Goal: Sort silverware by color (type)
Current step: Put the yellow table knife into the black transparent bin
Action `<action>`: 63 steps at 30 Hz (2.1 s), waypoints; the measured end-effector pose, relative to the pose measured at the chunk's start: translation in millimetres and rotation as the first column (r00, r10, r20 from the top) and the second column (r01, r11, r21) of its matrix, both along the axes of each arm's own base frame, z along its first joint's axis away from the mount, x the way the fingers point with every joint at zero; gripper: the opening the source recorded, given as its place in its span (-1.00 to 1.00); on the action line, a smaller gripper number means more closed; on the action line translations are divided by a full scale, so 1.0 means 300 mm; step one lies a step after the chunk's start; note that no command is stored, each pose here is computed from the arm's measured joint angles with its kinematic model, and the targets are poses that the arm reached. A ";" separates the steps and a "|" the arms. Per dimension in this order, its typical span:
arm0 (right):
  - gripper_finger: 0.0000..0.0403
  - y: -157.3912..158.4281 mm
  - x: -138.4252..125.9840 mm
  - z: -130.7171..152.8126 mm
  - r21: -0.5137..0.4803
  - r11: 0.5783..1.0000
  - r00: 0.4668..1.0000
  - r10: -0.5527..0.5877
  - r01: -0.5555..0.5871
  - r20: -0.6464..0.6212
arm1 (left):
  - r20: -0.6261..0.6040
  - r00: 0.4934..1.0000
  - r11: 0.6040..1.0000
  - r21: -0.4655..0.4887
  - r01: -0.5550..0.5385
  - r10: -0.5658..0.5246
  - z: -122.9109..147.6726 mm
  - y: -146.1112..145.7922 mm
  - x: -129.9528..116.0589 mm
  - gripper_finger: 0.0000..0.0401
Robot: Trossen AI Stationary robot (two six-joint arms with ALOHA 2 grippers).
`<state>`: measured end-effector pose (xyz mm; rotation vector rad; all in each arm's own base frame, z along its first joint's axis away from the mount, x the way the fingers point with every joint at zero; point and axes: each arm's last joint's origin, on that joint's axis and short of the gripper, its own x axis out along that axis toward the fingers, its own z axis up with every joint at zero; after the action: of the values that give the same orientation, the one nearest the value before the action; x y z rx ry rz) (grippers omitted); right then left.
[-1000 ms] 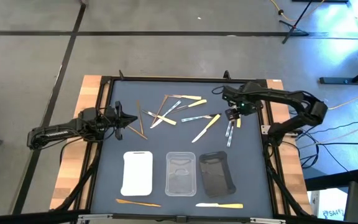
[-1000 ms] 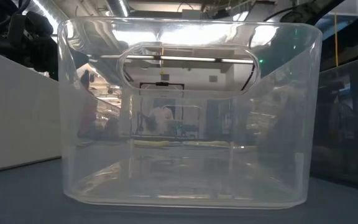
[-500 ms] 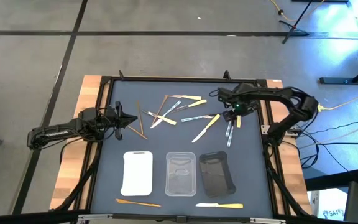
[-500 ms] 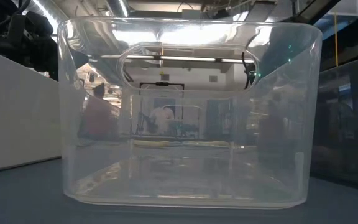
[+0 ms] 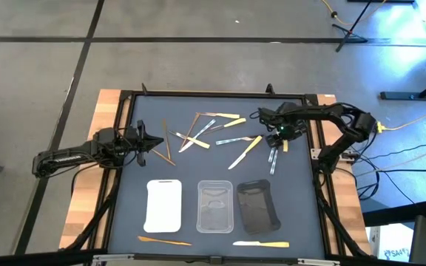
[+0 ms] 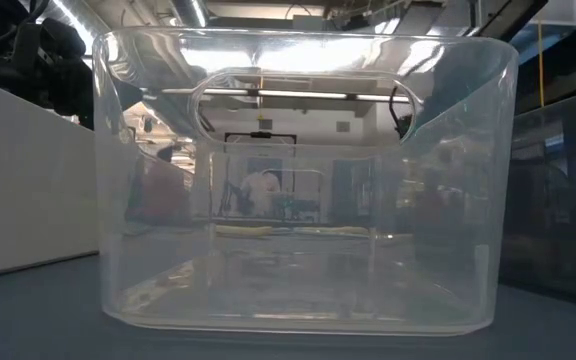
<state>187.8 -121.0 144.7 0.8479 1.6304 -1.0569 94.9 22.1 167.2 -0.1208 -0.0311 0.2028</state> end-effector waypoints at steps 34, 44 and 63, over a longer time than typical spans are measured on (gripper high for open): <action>-0.43 0.018 -0.020 -0.052 0.024 1.000 0.999 -0.012 0.010 0.048 | 0.000 1.000 1.000 0.000 -0.001 0.001 0.000 0.000 0.000 -0.98; -0.43 0.019 -0.019 -0.053 0.021 1.000 0.999 -0.010 0.009 0.050 | 0.000 1.000 1.000 0.000 0.000 0.000 0.000 0.000 0.000 -0.98; -0.43 0.011 -0.011 -0.022 0.008 1.000 0.999 -0.004 0.004 0.035 | 0.000 1.000 1.000 0.000 0.000 0.000 0.000 0.000 0.000 -0.98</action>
<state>184.5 -117.6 138.2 0.8707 1.6054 -1.0341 94.9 22.1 167.2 -0.1208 -0.0310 0.2027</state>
